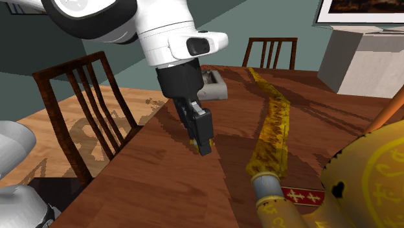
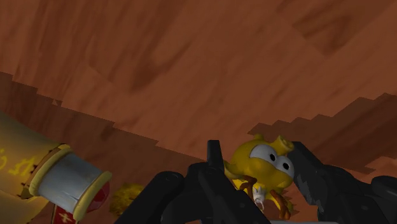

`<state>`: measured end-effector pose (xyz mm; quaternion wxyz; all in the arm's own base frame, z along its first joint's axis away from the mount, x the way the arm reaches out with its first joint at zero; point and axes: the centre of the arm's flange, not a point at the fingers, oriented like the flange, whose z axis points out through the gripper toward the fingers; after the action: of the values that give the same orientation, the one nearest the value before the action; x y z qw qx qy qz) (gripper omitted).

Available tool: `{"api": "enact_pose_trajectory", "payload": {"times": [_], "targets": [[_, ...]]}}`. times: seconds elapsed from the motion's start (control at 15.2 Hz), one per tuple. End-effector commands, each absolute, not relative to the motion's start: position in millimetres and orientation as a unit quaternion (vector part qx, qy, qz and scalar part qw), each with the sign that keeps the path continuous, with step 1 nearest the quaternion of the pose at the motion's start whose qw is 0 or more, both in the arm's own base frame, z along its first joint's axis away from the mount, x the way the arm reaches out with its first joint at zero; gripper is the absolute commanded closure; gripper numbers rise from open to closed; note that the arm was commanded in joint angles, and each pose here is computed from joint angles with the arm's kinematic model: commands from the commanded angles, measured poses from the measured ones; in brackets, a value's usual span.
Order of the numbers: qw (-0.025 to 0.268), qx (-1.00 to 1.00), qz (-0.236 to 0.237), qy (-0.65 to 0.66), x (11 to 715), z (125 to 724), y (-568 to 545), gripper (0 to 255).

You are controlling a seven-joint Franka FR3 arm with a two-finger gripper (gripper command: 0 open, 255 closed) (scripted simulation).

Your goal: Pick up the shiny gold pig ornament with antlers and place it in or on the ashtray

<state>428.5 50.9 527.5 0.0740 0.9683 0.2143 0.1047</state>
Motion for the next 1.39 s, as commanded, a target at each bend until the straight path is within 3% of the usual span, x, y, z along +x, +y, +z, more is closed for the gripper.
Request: {"api": "enact_pose_trajectory", "payload": {"times": [0.0,1.32], "targets": [[0.074,0.968,0.104,0.214,429,527,51,255],[0.074,0.968,0.104,0.214,429,627,51,255]]}}
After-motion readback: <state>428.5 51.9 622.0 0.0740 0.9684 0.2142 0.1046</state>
